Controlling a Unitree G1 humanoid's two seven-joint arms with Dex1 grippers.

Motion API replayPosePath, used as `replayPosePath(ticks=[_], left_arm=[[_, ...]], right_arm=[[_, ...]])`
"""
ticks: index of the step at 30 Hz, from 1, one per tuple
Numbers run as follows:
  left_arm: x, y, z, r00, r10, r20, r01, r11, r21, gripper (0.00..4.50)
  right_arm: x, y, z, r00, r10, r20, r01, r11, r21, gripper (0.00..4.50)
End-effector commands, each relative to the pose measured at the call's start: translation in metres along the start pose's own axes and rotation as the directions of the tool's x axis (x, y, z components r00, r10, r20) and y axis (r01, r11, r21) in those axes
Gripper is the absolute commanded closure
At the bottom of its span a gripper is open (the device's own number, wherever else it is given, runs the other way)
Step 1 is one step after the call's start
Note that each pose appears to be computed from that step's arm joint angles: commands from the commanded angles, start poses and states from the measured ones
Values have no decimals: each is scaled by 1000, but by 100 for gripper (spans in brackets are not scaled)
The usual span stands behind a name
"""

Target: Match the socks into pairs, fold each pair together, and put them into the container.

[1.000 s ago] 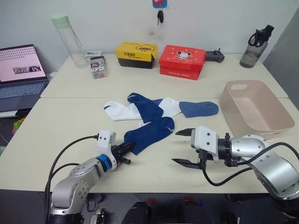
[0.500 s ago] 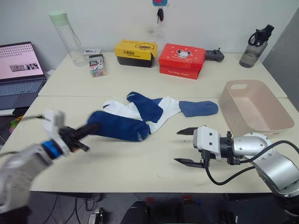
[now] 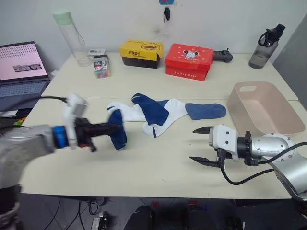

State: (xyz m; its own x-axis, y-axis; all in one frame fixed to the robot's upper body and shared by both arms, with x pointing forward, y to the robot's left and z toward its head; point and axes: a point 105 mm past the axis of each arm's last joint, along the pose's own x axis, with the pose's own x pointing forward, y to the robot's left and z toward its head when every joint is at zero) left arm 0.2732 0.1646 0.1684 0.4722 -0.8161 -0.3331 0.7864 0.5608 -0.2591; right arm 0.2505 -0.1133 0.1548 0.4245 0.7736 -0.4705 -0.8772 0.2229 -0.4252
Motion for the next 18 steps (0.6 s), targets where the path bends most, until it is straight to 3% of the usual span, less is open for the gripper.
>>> replayPosePath(ticks=[1,10,13,18], left_arm=[[22,-12,2,998,-68,-13,68,997,35,449],[97,-35,-14,963,-263,-64,263,965,-17,449],[117,-37,-19,959,-266,-96,269,963,11,384],[119,-40,-10,955,-288,-77,293,953,76,224]], right_arm=[[-9,-1,7,999,-35,-2,34,998,-46,0],[-15,6,2,997,-62,-43,61,998,-30,0],[-18,7,0,996,-74,-57,73,997,-23,0],[-19,10,-1,995,-80,-65,79,997,-21,0]])
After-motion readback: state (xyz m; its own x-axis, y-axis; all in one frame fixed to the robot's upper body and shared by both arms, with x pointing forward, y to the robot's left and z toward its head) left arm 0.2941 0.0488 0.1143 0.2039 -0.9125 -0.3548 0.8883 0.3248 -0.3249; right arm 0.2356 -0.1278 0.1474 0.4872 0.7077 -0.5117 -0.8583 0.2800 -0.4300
